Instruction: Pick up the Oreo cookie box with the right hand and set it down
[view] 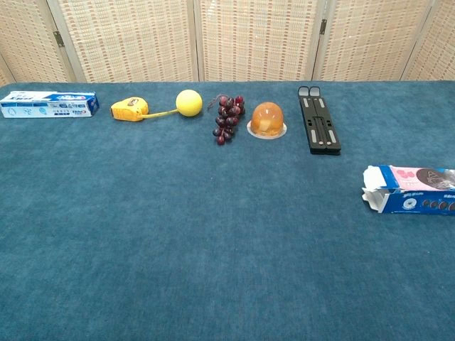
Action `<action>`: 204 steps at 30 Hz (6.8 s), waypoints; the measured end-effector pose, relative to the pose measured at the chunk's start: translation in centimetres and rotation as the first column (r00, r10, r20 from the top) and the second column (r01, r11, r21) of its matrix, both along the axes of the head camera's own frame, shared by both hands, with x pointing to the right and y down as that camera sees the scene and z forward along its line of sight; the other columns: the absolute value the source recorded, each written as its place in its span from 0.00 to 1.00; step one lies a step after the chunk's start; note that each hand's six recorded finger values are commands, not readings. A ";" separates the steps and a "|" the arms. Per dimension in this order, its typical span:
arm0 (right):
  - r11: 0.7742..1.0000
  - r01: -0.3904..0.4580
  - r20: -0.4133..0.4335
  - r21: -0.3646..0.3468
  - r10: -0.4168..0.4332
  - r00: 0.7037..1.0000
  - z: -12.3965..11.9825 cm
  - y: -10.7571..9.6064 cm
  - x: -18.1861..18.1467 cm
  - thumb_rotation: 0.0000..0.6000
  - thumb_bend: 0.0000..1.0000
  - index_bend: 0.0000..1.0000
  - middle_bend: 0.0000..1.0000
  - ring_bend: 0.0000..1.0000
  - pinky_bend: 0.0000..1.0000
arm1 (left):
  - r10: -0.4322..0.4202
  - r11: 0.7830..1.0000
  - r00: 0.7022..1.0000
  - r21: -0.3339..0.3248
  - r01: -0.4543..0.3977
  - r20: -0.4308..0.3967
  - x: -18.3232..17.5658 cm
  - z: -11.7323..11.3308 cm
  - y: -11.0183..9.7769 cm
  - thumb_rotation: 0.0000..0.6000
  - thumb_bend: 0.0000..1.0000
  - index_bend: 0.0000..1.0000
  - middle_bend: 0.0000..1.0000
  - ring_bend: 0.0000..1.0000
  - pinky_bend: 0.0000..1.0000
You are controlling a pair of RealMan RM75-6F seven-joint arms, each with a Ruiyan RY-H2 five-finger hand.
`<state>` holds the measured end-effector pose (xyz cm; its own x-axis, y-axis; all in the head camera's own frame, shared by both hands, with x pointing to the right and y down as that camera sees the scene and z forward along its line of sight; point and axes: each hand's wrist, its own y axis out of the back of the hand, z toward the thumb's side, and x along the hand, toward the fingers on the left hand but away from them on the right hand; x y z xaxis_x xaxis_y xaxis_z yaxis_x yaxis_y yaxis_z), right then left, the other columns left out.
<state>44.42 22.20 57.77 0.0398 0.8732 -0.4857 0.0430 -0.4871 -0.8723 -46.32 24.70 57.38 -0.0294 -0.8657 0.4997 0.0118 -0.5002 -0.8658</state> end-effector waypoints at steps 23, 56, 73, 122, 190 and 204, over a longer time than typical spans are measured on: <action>0.992 0.123 -0.085 -0.026 -0.124 0.989 0.7 -2.4 2.3 1.00 0.22 0.07 0.01 0.09 0.09 | -0.005 1.000 1.000 -0.020 0.005 -0.003 0.0 0.5 -0.3 1.00 0.23 0.00 0.14 0.14 0.00; 0.938 0.093 0.044 -0.335 -0.082 0.996 10.8 -7.5 4.5 1.00 0.22 0.28 0.12 0.18 0.14 | -0.022 0.998 1.000 -0.051 0.022 0.008 -0.3 1.5 -0.7 1.00 0.23 0.00 0.14 0.14 0.00; 0.929 0.100 0.031 -0.357 -0.095 0.995 12.0 -8.1 3.5 1.00 0.22 0.34 0.16 0.20 0.16 | -0.024 0.998 1.000 -0.052 0.024 0.006 -0.3 1.5 -0.7 1.00 0.23 0.00 0.14 0.14 0.00; 0.893 0.424 -0.217 -0.150 -0.448 0.867 5.0 -16.4 -0.3 1.00 0.22 0.64 0.38 0.35 0.26 | -0.039 0.993 0.997 -0.111 0.047 0.072 0.1 3.9 -1.1 1.00 0.23 0.00 0.14 0.14 0.00; 0.926 0.287 0.066 -0.246 -0.280 0.958 6.9 -12.0 -3.3 1.00 0.22 0.00 0.00 0.00 0.00 | -0.035 0.991 0.998 -0.131 0.041 0.049 0.2 4.3 -1.4 1.00 0.23 0.00 0.14 0.15 0.00; 0.997 0.058 -0.036 0.056 -0.056 0.998 -0.4 -4.3 0.5 1.00 0.22 0.00 0.00 0.00 0.00 | -0.038 0.996 0.999 -0.084 0.038 -0.004 -0.2 2.3 -1.5 1.00 0.23 0.00 0.14 0.15 0.01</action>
